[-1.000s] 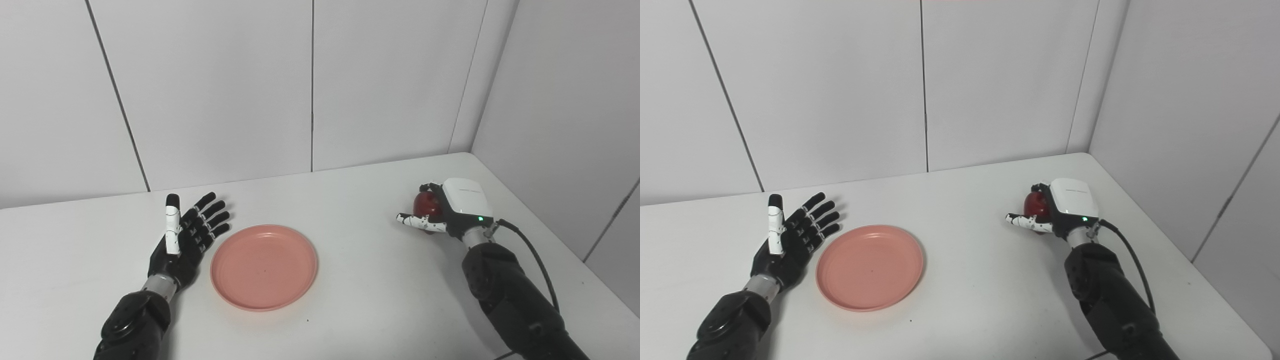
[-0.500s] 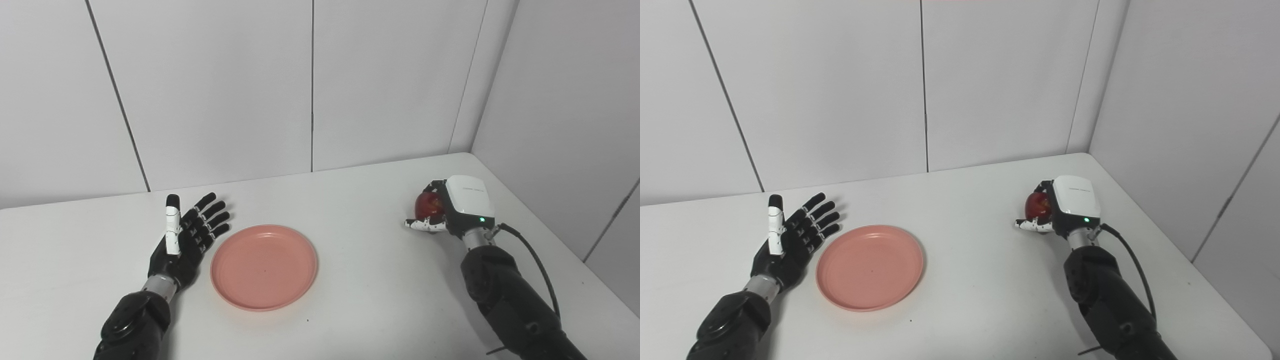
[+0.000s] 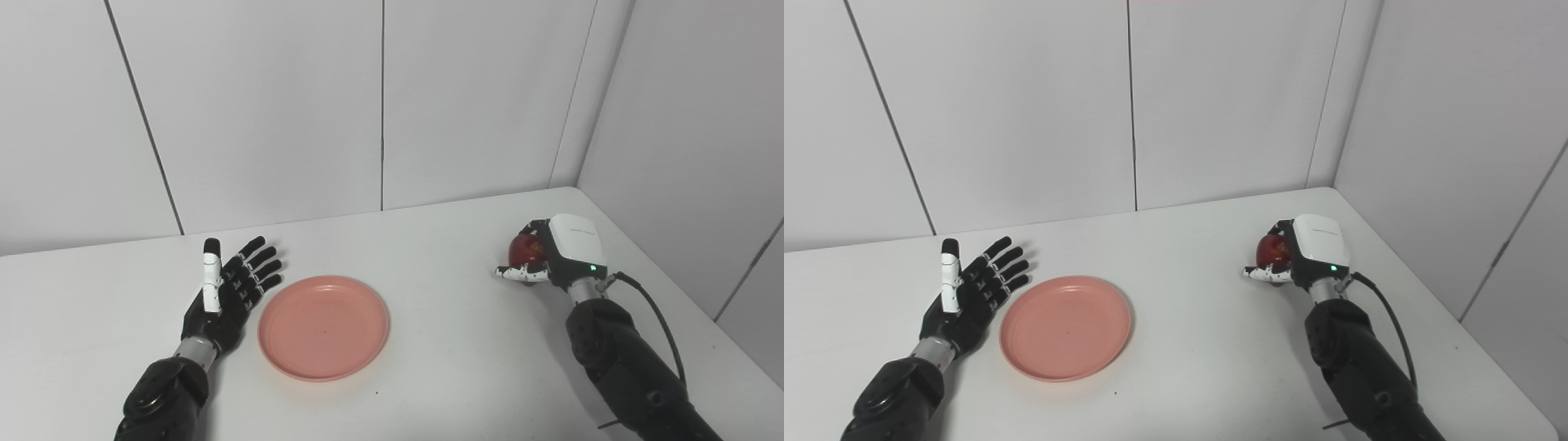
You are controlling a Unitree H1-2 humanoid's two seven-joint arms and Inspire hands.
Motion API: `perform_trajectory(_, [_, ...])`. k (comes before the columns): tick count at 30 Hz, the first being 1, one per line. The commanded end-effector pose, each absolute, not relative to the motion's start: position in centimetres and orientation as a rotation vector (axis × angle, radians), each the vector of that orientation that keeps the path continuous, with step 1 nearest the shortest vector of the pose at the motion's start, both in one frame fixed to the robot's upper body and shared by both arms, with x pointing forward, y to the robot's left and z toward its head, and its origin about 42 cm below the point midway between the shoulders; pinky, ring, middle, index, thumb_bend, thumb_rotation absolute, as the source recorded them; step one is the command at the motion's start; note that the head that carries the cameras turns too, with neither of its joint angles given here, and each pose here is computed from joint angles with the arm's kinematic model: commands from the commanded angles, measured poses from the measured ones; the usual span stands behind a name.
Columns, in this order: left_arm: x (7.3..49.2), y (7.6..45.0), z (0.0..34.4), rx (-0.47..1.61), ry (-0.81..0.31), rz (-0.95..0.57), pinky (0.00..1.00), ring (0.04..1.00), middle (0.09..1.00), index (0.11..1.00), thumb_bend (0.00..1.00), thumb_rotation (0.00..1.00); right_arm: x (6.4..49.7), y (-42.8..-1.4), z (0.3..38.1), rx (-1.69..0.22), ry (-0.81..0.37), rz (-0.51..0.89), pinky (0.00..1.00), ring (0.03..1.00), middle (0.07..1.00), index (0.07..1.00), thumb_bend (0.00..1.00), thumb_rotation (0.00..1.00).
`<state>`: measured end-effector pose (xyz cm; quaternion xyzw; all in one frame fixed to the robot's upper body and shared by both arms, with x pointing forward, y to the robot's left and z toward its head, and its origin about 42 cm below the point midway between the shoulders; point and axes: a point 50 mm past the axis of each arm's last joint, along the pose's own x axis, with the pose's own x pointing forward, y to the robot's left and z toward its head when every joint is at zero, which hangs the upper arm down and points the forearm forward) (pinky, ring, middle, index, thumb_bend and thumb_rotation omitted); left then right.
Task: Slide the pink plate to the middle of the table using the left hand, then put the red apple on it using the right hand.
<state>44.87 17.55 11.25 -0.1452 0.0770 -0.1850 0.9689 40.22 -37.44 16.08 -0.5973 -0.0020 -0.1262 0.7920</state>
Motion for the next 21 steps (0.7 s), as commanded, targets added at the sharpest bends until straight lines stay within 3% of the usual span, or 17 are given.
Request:
perform_trajectory(1, [45.0, 17.7, 11.2, -0.289, 0.189, -0.377, 0.85, 0.847, 0.86, 0.842, 0.9, 1.0, 41.4, -37.1, 19.0, -1.267, -0.08, -0.299, 0.16, 0.214, 0.301, 0.493, 0.5, 0.15])
perform_trajectory(21, [45.0, 17.6, 11.1, -0.281, 0.188, -0.361, 0.85, 0.853, 0.862, 0.849, 0.91, 1.0, 42.2, -31.4, 24.5, -1.24, -0.282, -0.186, 0.13, 0.178, 0.267, 0.493, 0.5, 0.16])
